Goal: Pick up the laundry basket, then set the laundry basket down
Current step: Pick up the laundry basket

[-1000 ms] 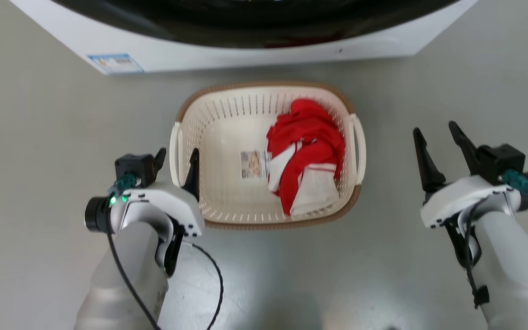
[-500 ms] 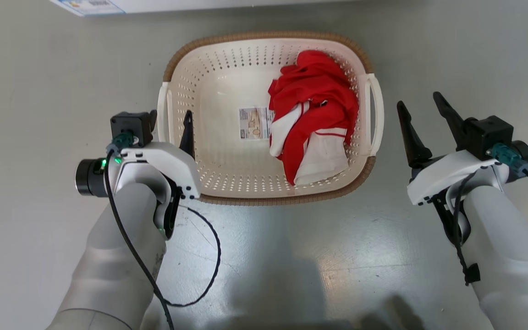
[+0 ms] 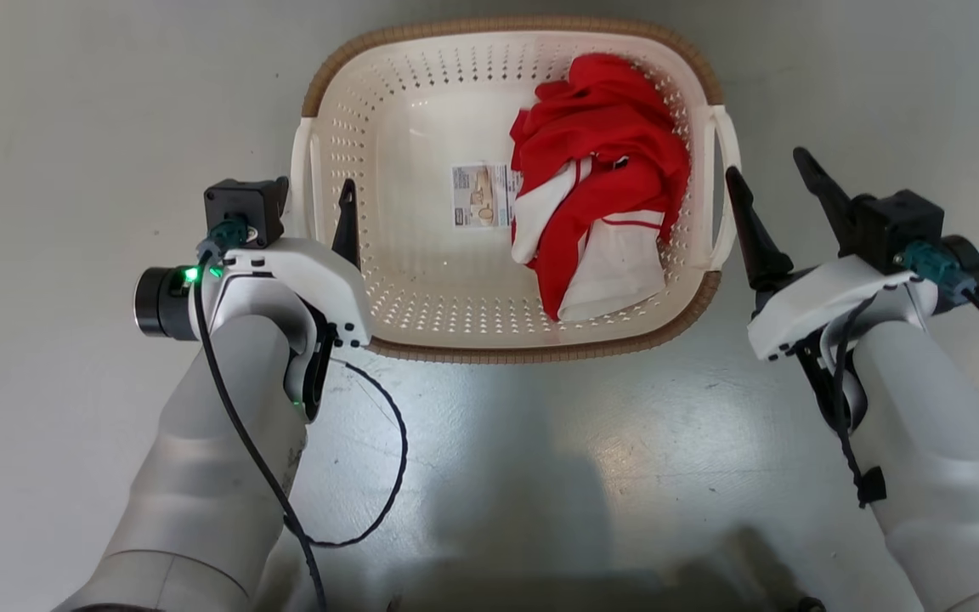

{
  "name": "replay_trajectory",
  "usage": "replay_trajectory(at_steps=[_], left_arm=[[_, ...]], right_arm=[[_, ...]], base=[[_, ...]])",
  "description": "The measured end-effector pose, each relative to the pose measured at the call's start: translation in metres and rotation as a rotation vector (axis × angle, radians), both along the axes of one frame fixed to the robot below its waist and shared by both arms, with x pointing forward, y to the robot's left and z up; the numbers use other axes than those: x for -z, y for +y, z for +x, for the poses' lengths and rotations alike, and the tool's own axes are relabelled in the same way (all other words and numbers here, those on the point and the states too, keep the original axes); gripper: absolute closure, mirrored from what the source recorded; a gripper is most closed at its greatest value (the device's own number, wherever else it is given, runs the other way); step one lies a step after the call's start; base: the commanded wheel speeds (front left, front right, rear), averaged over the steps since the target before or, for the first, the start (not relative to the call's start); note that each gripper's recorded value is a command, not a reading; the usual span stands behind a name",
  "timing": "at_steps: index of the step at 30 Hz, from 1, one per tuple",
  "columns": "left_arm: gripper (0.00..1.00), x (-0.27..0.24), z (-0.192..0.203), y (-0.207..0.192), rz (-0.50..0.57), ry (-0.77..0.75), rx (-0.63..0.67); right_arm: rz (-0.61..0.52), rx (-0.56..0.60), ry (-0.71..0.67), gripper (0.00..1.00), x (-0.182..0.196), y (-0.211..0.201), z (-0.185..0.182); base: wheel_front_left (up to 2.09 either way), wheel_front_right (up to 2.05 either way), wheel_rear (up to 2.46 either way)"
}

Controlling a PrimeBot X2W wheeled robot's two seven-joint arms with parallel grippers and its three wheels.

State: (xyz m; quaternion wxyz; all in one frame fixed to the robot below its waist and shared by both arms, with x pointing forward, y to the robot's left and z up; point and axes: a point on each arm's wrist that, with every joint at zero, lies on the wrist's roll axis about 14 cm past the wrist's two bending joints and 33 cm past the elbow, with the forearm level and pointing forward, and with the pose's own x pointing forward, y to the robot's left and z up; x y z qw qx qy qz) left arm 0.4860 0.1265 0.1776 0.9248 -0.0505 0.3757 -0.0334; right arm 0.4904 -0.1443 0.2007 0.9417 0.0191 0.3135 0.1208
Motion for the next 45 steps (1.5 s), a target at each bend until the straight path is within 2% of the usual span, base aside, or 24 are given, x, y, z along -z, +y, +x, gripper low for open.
replay_trajectory(at_steps=[22, 38, 39, 40, 45], left_arm=[[0.0, 0.029, -0.004, 0.005, 0.027, 0.049, 0.03], [0.0, 0.026, 0.002, -0.002, 0.02, 0.04, 0.043], [0.61, 0.025, 0.002, -0.002, 0.018, 0.038, 0.042], [1.0, 0.024, 0.003, -0.003, 0.013, 0.034, 0.037], [1.0, 0.019, 0.004, -0.001, 0.021, 0.03, 0.041]], right_arm=[[0.015, -0.042, 0.151, 0.0, 0.06, 0.021, -0.018], [0.022, -0.033, 0.167, 0.0, 0.062, 0.025, -0.015], [0.029, -0.026, 0.17, 1.0, 0.061, 0.025, -0.016], [0.037, -0.019, 0.172, 1.0, 0.061, 0.026, -0.016], [0.051, -0.013, 0.171, 1.0, 0.054, 0.029, -0.016]], base=[[0.0, 0.0, 0.0], [0.0, 0.0, 0.0], [0.0, 0.0, 0.0], [0.0, 0.0, 0.0], [0.0, 0.0, 0.0]])
